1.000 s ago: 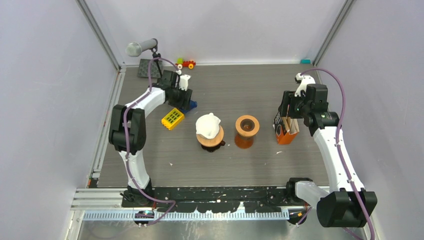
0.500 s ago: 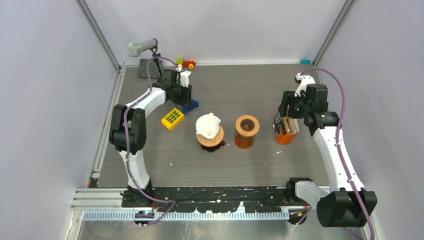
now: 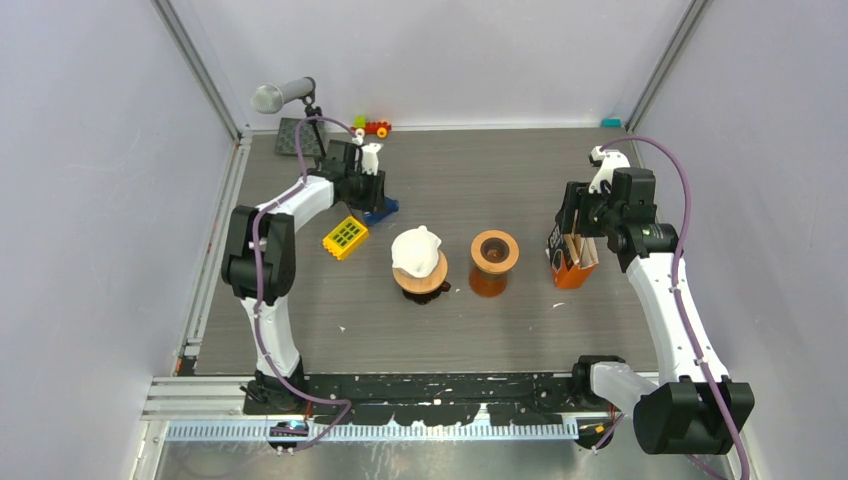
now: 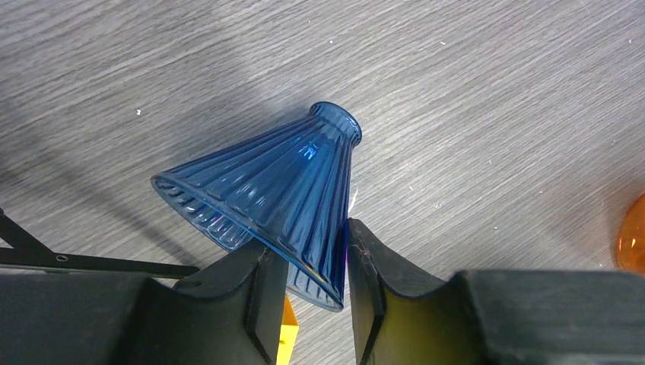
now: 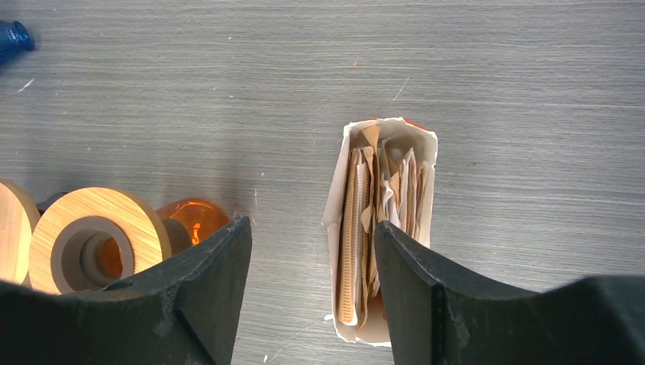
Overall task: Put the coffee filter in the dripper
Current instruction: Pick up the coffee dripper from the center of the board.
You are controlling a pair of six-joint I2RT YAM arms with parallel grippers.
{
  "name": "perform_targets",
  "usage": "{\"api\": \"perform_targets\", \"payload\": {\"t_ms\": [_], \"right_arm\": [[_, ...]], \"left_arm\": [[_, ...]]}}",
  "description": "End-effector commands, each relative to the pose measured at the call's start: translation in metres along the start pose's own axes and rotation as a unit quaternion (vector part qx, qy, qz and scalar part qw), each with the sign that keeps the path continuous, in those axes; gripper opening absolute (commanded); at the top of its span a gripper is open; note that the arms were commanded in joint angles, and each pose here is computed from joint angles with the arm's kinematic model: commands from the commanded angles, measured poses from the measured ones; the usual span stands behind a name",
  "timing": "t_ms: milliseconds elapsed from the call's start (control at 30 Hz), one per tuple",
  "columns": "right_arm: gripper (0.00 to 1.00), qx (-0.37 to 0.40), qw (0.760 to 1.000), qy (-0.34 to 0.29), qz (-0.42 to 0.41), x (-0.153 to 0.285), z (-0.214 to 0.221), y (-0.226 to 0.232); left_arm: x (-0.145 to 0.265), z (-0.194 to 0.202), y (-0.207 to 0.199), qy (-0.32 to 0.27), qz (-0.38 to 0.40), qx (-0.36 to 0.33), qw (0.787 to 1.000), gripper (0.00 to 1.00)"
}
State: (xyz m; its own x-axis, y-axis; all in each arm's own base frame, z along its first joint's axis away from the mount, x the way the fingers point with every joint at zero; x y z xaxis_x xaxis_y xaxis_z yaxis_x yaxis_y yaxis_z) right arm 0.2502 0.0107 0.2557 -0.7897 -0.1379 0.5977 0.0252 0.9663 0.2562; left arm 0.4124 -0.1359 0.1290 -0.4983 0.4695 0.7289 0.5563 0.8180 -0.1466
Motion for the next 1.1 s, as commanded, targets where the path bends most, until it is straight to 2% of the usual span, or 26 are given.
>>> {"api": "perform_targets", "payload": {"t_ms": [0, 200, 400, 633, 800, 900, 1067], "right_arm": [[0.65, 0.003, 1.000, -0.022, -0.011, 0.005, -0.007, 0.002], [0.65, 0.005, 1.000, -0.023, -0.013, 0.006, -0.007, 0.003], [0.65, 0.005, 1.000, -0.025, -0.013, 0.007, -0.008, 0.003], [0.65, 0.005, 0.999, -0.028, -0.015, 0.008, -0.009, 0.004], [0.65, 0.004, 0.999, -0.029, -0.022, 0.009, -0.011, 0.006], [0.65, -0.001, 0.999, -0.029, -0.030, 0.010, -0.011, 0.008], [0.65, -0.017, 0.999, -0.035, -0.036, 0.014, -0.015, 0.011]], "left_arm": [[-0.005, -0.003, 0.000, -0.011, 0.009, 0.007, 1.000, 0.34], [-0.001, -0.008, -0.003, -0.017, 0.022, 0.004, 1.000, 0.16], [0.030, -0.029, -0.009, -0.050, 0.022, -0.037, 0.998, 0.00], [0.098, -0.068, -0.040, -0.106, 0.038, -0.154, 0.982, 0.00], [0.147, -0.088, -0.095, -0.114, 0.051, -0.289, 0.949, 0.00], [0.165, -0.092, -0.136, -0.103, 0.067, -0.377, 0.918, 0.00], [0.182, -0.093, -0.200, -0.088, 0.109, -0.484, 0.864, 0.00]]}}
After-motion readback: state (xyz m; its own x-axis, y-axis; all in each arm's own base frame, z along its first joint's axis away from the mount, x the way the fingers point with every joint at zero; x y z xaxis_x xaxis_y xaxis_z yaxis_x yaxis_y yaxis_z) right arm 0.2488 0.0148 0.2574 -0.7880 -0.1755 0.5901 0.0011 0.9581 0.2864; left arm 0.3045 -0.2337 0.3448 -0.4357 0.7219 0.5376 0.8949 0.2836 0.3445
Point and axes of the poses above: each gripper's point midway between its finger pads, its own x axis back along the fingers, its own y axis along the line the jaws close on, z = x × y, the point moved 8 cm from there along x, back along the fingers, and after that the axes turned 10 degrees about -x, right-handed, at the moved point
